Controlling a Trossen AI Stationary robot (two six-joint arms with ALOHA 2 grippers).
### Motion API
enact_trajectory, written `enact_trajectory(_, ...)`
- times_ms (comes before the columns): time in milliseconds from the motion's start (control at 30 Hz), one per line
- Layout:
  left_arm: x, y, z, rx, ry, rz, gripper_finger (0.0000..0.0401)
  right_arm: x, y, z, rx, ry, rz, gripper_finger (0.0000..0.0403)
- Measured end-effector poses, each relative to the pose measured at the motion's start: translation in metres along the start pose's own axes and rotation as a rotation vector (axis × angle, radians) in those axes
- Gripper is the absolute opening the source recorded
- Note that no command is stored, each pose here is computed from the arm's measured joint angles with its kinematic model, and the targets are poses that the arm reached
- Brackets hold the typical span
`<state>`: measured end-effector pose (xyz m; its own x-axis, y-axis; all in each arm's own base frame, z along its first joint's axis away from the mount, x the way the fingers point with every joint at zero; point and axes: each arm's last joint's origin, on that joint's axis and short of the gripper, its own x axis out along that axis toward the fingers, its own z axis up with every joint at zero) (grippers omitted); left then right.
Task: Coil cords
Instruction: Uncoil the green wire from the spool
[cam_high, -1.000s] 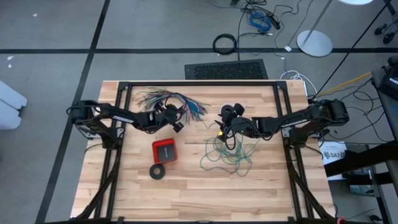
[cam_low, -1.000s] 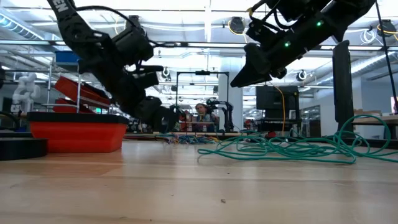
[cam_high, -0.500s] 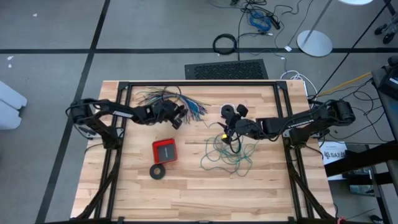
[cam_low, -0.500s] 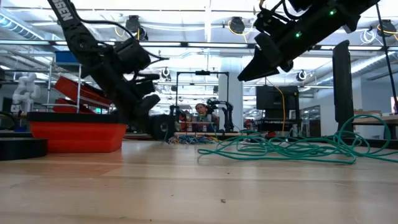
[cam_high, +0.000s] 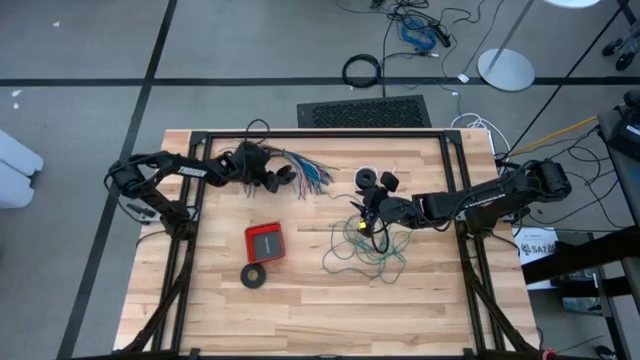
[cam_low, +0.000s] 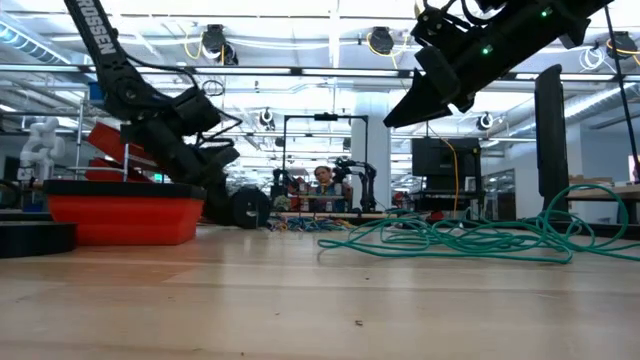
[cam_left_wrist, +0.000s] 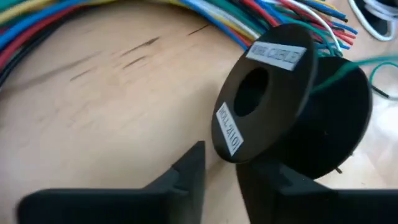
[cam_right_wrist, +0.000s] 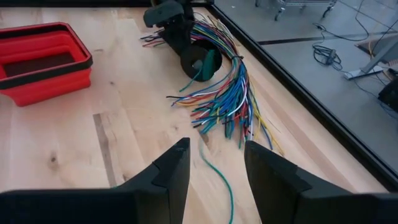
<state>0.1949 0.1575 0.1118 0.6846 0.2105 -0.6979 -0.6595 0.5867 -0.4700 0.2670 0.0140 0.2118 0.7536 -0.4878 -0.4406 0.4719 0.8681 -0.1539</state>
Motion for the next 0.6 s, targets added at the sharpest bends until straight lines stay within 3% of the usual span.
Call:
enact_trajectory(200, -0.004, 0.012, 0.003, -0.048, 0.016, -0.033, 0.0146, 0.0, 0.0, 0.0, 0.001, -0.003, -0.002, 0.0141)
enact_trajectory(367, -0.01, 0.016, 0.006, -0.05, 0.003, -0.023, 0.015, 0.0, 0.0, 0.001, -0.008, -0.004, -0.003, 0.0141)
enact_trajectory(600, -0.032, 0.002, 0.014, 0.027, -0.064, -0.055, 0.015, 0.0, -0.002, -0.004, -0.05, 0.031, -0.03, 0.0141)
